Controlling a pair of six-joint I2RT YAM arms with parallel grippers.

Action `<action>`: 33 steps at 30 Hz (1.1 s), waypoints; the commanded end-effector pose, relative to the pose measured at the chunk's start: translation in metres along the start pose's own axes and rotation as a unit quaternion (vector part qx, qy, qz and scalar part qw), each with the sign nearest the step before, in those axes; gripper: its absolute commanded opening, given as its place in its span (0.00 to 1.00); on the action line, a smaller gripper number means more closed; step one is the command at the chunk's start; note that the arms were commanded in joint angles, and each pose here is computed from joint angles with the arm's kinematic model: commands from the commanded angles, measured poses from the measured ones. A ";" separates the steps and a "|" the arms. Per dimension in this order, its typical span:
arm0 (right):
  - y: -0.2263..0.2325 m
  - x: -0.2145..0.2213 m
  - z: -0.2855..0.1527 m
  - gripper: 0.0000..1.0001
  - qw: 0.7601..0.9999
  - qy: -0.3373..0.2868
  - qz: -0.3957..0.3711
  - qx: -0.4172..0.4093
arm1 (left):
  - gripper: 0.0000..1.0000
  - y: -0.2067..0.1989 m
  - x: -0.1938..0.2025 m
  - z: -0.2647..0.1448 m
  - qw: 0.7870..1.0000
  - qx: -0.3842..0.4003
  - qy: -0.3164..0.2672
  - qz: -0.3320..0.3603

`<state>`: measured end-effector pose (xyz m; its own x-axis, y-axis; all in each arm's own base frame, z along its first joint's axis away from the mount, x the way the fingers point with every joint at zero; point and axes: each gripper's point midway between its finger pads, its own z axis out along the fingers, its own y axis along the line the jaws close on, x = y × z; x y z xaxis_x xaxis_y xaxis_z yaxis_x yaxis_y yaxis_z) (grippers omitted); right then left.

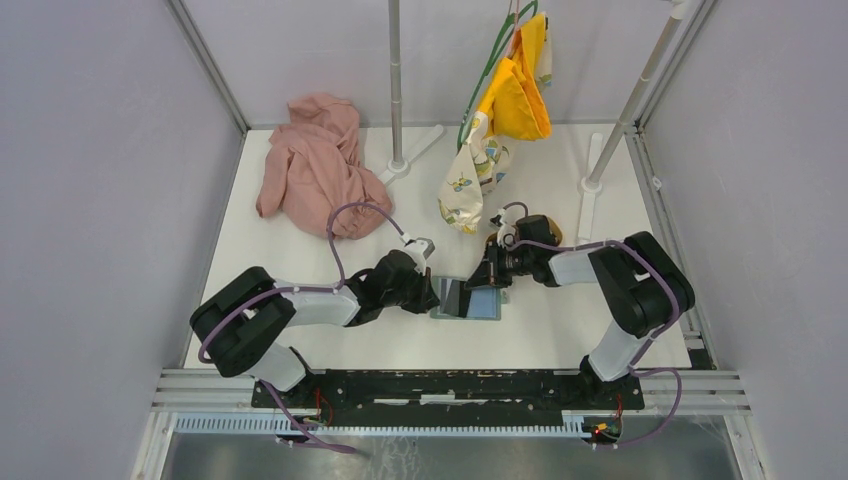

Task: Put the credit cards into the card holder
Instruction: Insert the credit card into the card holder.

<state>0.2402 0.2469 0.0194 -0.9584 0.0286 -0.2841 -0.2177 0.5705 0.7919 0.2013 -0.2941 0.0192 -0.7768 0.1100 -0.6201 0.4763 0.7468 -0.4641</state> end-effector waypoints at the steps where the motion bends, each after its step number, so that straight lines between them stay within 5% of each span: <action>1: -0.028 0.016 0.011 0.00 0.998 0.021 0.028 0.052 | 0.04 -0.010 0.003 0.004 1.000 0.015 0.010 0.005; 11: -0.026 -0.003 0.013 0.17 0.998 0.023 -0.034 0.050 | 0.17 -0.013 -0.017 -0.012 1.000 0.000 -0.025 -0.003; 17: -0.026 -0.006 0.013 0.07 0.997 0.028 -0.047 0.050 | 0.26 -0.001 -0.022 -0.022 0.999 -0.043 -0.032 -0.008; 33: -0.025 -0.004 0.017 0.01 0.995 0.054 -0.075 0.040 | 0.19 0.019 -0.025 0.006 0.996 -0.086 0.004 -0.006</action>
<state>0.2553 0.2558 0.0152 -0.9303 -0.1071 -0.3509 -0.3472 0.5661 0.7476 0.2196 -0.2819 0.0186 -0.7955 0.1075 -0.5963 0.3902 0.8438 -0.3685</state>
